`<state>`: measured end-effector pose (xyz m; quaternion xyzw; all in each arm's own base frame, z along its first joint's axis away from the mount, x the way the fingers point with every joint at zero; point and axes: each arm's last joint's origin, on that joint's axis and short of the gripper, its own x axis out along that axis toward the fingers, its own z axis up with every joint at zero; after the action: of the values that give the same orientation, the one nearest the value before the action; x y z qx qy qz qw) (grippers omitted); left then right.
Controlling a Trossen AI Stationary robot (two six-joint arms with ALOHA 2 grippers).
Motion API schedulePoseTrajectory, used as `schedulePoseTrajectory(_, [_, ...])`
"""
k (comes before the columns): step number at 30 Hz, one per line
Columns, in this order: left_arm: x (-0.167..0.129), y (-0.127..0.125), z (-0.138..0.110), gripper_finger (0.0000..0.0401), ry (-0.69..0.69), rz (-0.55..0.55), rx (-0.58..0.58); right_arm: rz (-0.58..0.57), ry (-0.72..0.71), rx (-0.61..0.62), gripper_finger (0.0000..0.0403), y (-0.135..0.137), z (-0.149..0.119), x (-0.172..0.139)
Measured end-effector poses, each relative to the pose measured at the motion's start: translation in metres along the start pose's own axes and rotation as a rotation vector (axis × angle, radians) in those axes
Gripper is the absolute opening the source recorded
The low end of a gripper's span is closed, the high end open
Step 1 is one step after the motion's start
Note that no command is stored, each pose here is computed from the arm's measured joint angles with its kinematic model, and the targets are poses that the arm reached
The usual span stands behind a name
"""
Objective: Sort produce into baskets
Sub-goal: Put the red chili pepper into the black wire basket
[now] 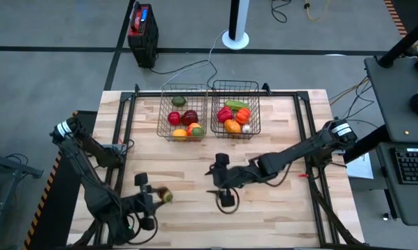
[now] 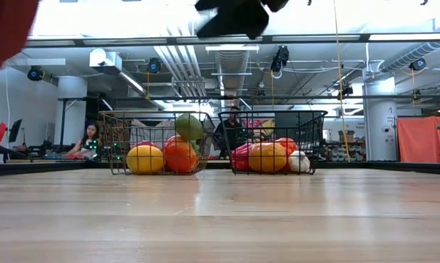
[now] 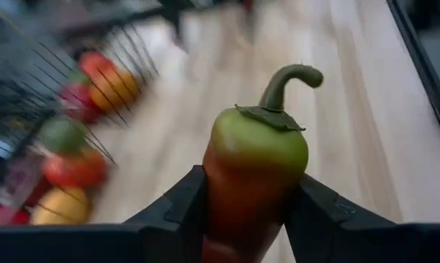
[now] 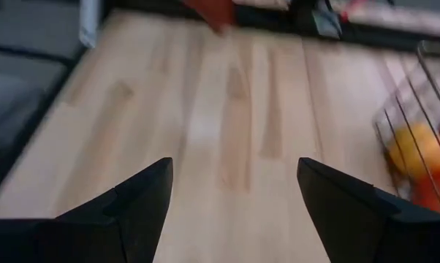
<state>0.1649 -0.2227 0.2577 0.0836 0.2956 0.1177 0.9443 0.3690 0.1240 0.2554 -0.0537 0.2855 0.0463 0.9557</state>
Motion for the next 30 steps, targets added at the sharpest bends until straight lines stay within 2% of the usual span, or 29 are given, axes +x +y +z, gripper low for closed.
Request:
schedulePoseTrajectory(5, [-0.004,0.006,0.012,0.0127,-0.182,0.101,-0.067,0.041,-0.156,-0.05,0.0278,0.022,-0.004,0.0])
schedulePoseTrajectory(9, [0.0,0.002,0.012,0.0128,-0.392,0.269,-0.101,0.008,-0.344,-0.068,0.0274,0.034,-0.01,-0.002])
schedulePoseTrajectory(12, [0.007,-0.002,0.01,0.0128,-0.444,0.318,-0.128,0.001,-0.482,-0.039,0.0276,0.033,-0.017,-0.004])
schedulePoseTrajectory(15, [0.014,-0.009,0.011,0.0128,-0.427,0.297,-0.17,-0.002,-0.552,-0.014,0.0281,0.031,-0.023,-0.005])
schedulePoseTrajectory(20, [0.025,-0.013,0.015,0.0129,-0.369,0.263,-0.171,-0.004,-0.545,0.006,0.0291,0.03,-0.026,0.003])
schedulePoseTrajectory(22, [0.031,-0.015,0.019,0.0129,-0.306,0.214,-0.119,0.0,-0.529,0.005,0.0294,0.033,-0.028,0.012])
schedulePoseTrajectory(25, [0.043,-0.022,0.028,0.0129,-0.23,0.08,0.0,-0.003,-0.513,-0.011,0.0299,0.036,-0.03,0.023])
schedulePoseTrajectory(30, [0.054,-0.036,0.035,0.0129,-0.371,-0.05,0.209,0.004,-0.498,-0.022,0.0301,0.04,-0.033,0.029])
